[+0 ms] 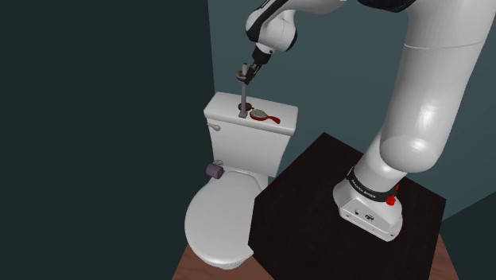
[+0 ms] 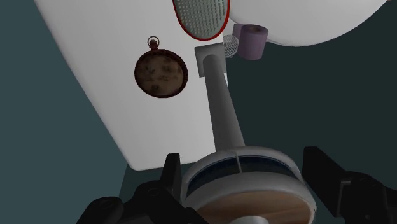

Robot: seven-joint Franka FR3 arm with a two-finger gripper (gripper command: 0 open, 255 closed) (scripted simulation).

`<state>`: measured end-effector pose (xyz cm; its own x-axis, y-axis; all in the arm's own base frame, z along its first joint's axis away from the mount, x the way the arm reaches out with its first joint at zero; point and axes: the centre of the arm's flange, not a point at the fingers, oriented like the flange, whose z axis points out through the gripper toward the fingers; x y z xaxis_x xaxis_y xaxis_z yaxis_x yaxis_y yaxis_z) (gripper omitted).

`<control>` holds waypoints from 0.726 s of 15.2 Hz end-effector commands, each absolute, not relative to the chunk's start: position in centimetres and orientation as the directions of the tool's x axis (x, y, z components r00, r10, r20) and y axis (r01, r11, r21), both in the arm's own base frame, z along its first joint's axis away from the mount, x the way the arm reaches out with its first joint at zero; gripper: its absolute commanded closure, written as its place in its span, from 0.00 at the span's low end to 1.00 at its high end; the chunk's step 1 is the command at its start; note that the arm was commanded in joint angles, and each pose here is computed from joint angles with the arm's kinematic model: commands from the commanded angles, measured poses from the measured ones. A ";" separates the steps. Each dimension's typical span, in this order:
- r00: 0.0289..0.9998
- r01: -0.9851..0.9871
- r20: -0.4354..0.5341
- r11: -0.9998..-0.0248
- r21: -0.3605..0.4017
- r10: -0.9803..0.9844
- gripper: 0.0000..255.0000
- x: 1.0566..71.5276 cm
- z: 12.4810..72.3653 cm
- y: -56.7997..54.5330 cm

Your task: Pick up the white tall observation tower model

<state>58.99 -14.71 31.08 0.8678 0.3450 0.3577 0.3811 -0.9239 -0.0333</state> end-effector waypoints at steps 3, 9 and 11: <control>0.869 0.381 0.356 -0.924 -0.035 0.345 1.00 59.0 32.0 -14.7; 0.869 0.381 0.356 -0.924 -0.035 0.345 1.00 59.0 35.1 -14.7; 0.869 0.381 0.356 -0.924 -0.035 0.345 1.00 59.0 36.2 -14.7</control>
<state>58.95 -14.67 35.64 0.8685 0.3452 0.3556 0.3815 -0.9237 -0.0350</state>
